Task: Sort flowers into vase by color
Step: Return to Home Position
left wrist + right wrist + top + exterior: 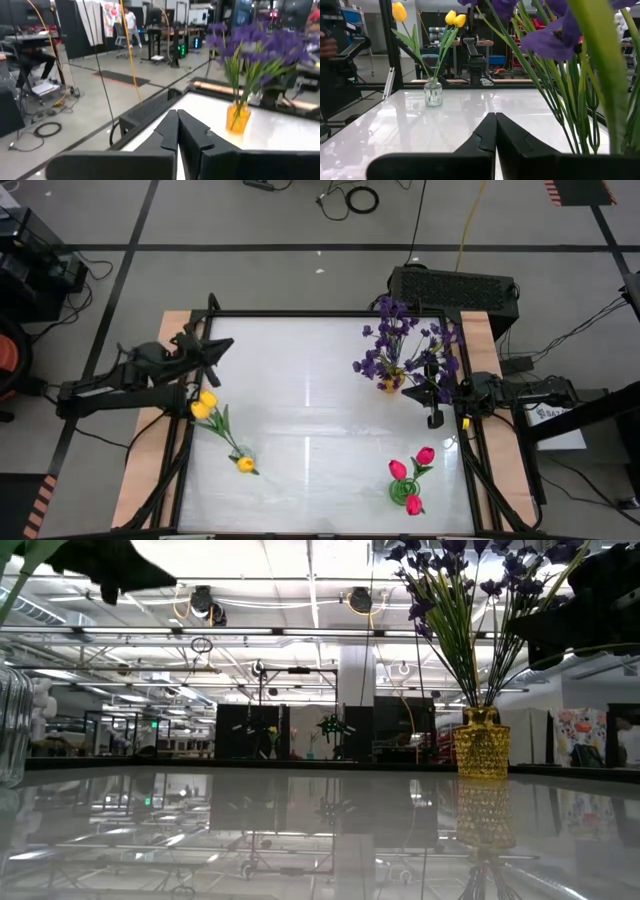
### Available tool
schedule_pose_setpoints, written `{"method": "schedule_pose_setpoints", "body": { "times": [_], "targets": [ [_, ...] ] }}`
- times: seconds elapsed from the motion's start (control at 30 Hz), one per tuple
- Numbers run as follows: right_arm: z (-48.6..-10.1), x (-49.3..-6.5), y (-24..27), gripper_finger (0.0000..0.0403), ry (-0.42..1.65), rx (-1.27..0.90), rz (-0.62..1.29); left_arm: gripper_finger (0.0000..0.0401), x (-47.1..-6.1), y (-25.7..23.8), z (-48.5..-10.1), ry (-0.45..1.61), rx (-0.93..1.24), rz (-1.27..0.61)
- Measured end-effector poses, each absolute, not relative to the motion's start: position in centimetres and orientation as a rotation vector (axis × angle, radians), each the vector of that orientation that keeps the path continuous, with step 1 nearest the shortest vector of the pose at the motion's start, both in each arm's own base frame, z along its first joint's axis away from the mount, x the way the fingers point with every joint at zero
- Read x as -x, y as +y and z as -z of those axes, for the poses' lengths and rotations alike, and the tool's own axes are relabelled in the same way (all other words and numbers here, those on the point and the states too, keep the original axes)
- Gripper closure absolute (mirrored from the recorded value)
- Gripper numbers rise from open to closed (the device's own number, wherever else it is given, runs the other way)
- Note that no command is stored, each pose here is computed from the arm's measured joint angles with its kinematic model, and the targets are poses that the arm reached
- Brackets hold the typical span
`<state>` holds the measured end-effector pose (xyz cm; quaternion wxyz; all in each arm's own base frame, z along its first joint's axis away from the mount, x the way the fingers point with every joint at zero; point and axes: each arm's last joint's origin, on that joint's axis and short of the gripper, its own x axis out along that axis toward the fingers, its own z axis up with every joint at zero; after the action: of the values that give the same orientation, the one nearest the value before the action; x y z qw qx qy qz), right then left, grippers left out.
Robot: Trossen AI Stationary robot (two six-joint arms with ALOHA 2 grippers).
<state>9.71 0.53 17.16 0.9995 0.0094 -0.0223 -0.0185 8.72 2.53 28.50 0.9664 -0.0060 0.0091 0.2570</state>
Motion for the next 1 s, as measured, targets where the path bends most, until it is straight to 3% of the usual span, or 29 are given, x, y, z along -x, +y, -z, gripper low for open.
{"method": "schedule_pose_setpoints", "body": {
  "times": [0.27, 1.0],
  "targets": [
    [-17.2, -9.7, 0.5, 0.0403, -0.044, -0.019, 0.037, 0.0396, -9.0, 2.8, -24.4, 0.096, 0.016, -0.524],
    [-17.2, -9.7, 0.5, 0.0403, -0.045, -0.036, 0.036, 0.0398, -9.2, 2.0, -18.5, 0.13, 0.107, -0.219]
  ]
}}
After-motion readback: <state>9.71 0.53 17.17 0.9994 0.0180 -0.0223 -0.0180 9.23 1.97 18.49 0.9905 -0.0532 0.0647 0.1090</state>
